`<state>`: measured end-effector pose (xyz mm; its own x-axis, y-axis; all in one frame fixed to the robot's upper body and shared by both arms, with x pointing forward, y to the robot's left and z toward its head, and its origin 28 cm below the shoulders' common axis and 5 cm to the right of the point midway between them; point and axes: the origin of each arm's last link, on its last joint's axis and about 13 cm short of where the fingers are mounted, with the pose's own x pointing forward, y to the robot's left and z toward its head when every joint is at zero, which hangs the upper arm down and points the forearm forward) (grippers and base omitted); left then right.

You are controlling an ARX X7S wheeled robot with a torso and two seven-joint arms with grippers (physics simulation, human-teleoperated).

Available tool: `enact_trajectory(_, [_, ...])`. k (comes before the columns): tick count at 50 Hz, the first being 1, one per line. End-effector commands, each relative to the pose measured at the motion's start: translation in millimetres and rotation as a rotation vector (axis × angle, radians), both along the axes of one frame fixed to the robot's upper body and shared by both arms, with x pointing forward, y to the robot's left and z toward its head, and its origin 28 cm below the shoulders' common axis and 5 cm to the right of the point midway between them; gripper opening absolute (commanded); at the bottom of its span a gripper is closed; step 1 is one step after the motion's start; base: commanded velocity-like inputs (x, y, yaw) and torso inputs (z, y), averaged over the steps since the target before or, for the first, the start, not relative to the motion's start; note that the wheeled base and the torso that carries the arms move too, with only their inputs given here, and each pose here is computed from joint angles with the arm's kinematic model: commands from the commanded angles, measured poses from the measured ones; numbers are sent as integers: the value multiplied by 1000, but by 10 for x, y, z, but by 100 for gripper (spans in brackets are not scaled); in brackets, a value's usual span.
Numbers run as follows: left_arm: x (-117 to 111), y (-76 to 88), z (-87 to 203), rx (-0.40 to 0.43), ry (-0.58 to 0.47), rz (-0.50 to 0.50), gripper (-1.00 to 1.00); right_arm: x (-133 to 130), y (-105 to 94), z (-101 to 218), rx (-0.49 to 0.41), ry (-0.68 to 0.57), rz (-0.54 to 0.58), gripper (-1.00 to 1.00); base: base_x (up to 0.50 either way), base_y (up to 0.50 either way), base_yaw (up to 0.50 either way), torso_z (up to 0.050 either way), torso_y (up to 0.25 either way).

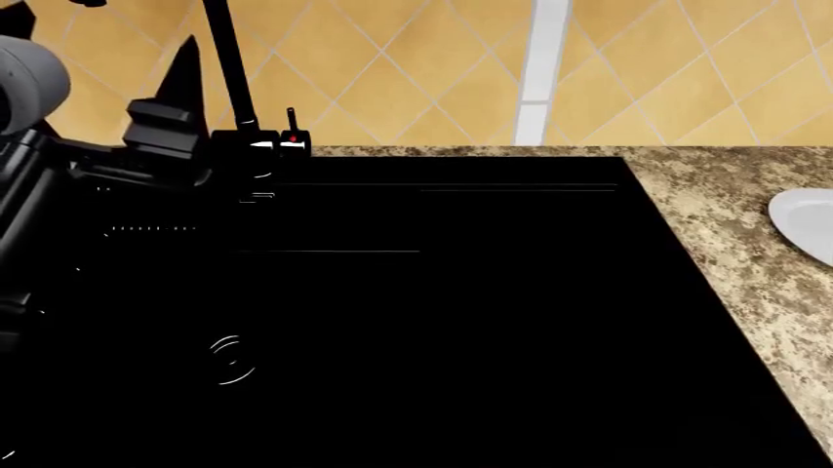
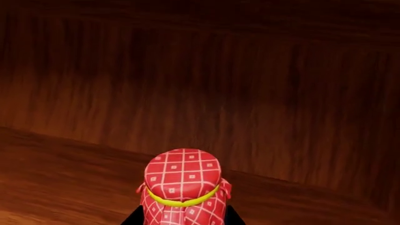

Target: From the different types of pastries on the counter, select a croissant and place it on the cutting board. Then retrieve a jar of jam from the cabinet and place it alongside the croissant on the cutting board.

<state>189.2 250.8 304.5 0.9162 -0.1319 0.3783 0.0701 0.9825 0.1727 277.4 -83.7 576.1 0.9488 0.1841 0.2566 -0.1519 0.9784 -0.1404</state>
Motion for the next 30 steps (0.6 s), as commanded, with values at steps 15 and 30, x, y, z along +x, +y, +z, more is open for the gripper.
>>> enact_trajectory(15, [26,-55,-54,13,12,-16,100,-462,-236,-44,91,-178,-4,-100,-20,0,0,0,0])
enact_trajectory(30, [6,-124,-61,24,11,-38,100,-559,-270,-192,130,-245,48,-100,-465,-1,0,0,0])
